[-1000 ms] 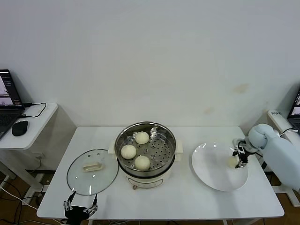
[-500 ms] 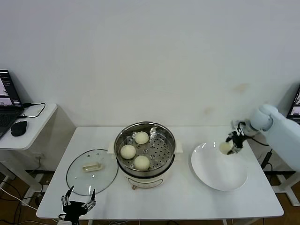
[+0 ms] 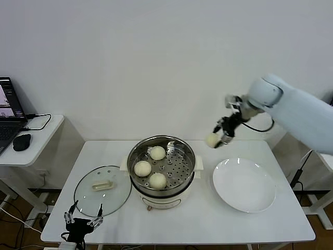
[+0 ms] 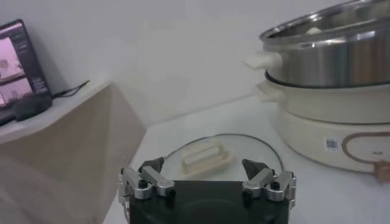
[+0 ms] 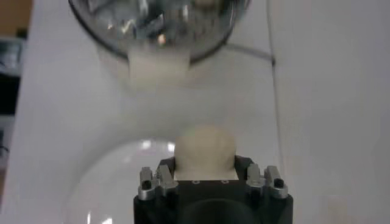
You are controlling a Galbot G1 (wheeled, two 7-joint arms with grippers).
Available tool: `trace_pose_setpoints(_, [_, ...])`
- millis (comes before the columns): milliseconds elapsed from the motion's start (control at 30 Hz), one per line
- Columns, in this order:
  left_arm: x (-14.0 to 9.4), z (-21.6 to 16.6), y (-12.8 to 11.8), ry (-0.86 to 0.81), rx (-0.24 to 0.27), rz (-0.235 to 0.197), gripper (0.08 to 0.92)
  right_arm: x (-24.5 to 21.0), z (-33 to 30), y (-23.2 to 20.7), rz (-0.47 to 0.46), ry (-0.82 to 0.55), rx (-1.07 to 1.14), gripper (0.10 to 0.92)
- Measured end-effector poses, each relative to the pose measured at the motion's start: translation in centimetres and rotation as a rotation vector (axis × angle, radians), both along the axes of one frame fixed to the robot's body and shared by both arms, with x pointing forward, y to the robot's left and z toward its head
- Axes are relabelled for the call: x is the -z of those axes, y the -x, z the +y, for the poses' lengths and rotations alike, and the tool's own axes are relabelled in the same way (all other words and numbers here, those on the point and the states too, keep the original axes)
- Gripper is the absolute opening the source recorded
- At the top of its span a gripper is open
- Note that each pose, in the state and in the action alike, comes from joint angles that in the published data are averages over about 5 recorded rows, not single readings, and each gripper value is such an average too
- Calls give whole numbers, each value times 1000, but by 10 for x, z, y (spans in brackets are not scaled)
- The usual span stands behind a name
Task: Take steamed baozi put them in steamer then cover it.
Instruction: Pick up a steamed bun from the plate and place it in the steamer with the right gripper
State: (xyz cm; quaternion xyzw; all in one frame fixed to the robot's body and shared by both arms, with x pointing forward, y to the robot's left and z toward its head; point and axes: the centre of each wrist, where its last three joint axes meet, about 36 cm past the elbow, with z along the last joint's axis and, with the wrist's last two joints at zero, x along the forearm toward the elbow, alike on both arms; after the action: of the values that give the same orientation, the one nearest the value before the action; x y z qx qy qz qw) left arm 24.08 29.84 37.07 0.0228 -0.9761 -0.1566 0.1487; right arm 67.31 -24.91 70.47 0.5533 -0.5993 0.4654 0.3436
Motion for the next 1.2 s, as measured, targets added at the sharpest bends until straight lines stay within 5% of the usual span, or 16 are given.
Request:
trace_pose_setpoints(433, [-4, -1, 0, 12, -5, -23, 823, 3, 101, 1, 87, 39, -84, 602])
trace_pose_setpoints(1200, [-2, -5, 0, 27, -6, -22, 823, 92, 170, -3, 104, 197, -125, 602])
